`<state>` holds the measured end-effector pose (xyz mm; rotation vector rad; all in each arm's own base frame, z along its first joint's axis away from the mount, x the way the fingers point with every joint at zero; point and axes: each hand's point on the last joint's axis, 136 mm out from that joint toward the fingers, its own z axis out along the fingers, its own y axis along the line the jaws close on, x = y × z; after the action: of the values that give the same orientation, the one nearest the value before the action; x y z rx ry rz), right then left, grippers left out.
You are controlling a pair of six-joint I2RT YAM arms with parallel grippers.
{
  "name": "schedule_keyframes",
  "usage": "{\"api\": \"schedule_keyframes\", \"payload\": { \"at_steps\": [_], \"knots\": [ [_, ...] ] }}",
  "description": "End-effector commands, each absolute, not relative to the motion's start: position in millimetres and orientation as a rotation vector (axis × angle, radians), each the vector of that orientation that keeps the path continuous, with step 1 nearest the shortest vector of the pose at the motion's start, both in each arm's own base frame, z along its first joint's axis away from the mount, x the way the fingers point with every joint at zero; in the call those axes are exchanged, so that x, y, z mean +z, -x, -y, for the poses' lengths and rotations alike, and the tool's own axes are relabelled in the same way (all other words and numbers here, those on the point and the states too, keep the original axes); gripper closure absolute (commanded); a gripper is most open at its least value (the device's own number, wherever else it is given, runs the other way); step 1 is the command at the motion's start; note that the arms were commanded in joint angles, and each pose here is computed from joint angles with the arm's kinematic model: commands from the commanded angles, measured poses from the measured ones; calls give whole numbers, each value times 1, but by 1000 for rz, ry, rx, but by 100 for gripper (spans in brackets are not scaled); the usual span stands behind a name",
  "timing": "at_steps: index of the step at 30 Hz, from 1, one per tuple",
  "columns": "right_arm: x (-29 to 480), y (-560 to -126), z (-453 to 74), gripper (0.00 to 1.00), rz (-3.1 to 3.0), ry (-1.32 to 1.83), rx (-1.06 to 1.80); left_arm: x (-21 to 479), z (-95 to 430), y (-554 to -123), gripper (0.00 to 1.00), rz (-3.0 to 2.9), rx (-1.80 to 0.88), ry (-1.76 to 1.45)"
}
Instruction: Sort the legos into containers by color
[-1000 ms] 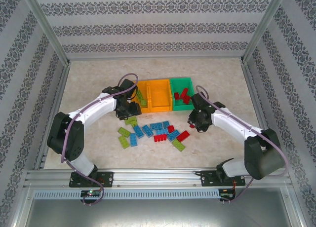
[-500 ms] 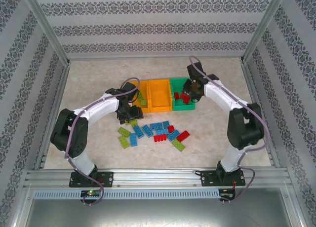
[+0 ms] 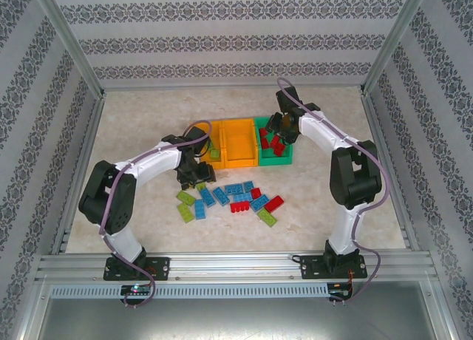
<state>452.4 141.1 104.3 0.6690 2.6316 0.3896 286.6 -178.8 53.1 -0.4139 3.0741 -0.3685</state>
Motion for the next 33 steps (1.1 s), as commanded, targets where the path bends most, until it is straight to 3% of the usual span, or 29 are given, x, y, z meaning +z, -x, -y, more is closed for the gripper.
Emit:
{"api": "schedule_keyframes", "payload": {
  "at_steps": [1,9,18,26,29,33],
  "knots": [
    [130,-440,-135,39,-2589,-657,414,44,181,-284,35,-3095,-353,419],
    [141,-401,-120,38,-2570,-653,379,33,181,-289,42,-3112,-313,395],
    [131,-338,-122,32,-2613,-464,309,38,184,-300,67,-3082,-318,379],
    [114,-278,-138,23,-2628,-240,332,77,178,-309,69,-3006,-290,317],
    [104,-253,-149,16,-2652,-136,347,100,179,-322,69,-2949,-284,286],
    [87,-222,-166,15,-2711,-25,400,124,184,-347,69,-2881,-307,247]
  ]
}}
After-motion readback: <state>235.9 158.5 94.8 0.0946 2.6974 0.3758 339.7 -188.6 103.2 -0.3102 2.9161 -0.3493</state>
